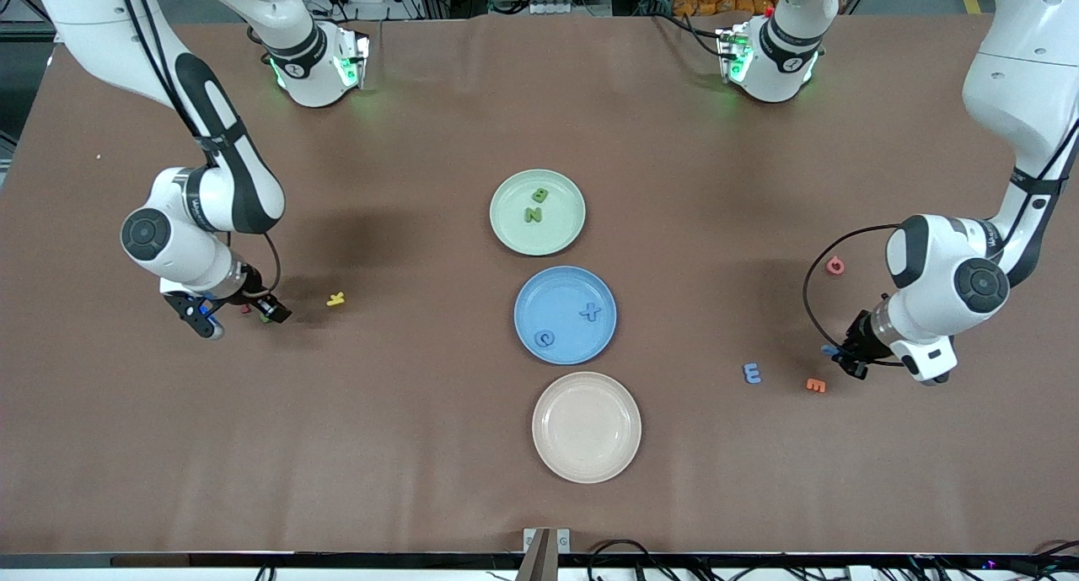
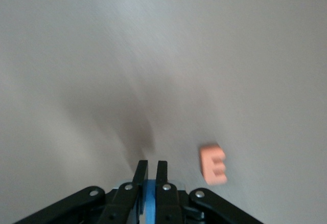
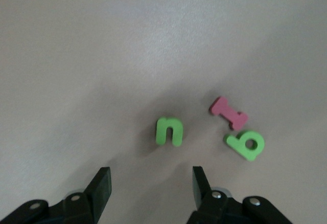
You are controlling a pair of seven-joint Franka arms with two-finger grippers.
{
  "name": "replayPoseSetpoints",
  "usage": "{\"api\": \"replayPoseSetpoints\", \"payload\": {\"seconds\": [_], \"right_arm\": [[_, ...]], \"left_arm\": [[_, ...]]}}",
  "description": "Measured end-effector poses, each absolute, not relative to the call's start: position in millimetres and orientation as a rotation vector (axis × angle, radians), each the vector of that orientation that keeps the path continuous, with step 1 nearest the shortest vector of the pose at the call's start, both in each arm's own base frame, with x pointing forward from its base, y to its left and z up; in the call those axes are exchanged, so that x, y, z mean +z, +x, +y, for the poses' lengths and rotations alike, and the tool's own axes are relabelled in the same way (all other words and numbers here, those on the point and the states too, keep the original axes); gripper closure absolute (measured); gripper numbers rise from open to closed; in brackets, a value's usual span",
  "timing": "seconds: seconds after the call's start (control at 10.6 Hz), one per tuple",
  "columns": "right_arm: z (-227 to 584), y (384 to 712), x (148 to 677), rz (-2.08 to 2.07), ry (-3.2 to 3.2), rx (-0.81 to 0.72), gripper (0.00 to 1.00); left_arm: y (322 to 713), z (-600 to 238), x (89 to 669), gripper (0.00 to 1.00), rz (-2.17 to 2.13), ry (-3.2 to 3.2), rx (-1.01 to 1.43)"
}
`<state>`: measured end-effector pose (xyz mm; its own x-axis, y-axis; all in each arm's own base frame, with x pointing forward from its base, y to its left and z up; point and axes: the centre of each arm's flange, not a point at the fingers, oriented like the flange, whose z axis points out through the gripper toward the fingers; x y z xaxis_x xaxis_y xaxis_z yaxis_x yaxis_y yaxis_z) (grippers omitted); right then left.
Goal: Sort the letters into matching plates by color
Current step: 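Carry the blue i onto the blue plate with the left gripper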
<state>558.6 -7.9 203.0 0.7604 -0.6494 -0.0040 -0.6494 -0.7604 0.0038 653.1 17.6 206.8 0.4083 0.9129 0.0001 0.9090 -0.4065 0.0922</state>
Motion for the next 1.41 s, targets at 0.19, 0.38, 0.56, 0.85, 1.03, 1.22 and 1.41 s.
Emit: {"api": "replayPoseSetpoints", "payload": {"seconds": [0.19, 0.38, 0.56, 0.85, 1.03, 1.22, 1.41], "right_arm": [[-15.9, 558.0, 193.5, -1.065, 2.946, -0.002, 0.28], [-16.9, 558.1, 190.8, -1.048, 2.952, 0.004, 0.31], [-20.0, 558.2, 189.6, -1.035, 2.954, 0.01, 0.37], [-22.6, 557.8, 188.1, -1.023, 2.956, 0.008, 0.43], [-23.7, 558.4, 187.1, -1.003, 2.964, 0.021, 0.44], [-26.0, 558.4, 181.9, -1.001, 2.963, 0.033, 0.45], [-27.0, 558.4, 176.7, -0.999, 2.962, 0.043, 0.45]], "left_arm": [[654.7, -20.3, 215.6, 0.9, 1.568, 2.595, 0.07], [653.2, -66.5, 225.0, 0.9, 1.465, 2.619, 0.059], [648.7, -113.1, 237.5, 0.9, 1.361, 2.631, 0.044], [630.6, -202.2, 255.3, 0.9, 1.216, 2.654, 0.023], [612.2, -272.5, 267.2, 0.9, 1.154, 2.66, 0.023], [586.6, -340.8, 277.9, 0.9, 1.07, 2.674, 0.021], [563.4, -382.2, 274.9, 0.9, 0.993, 2.702, 0.0]]}}
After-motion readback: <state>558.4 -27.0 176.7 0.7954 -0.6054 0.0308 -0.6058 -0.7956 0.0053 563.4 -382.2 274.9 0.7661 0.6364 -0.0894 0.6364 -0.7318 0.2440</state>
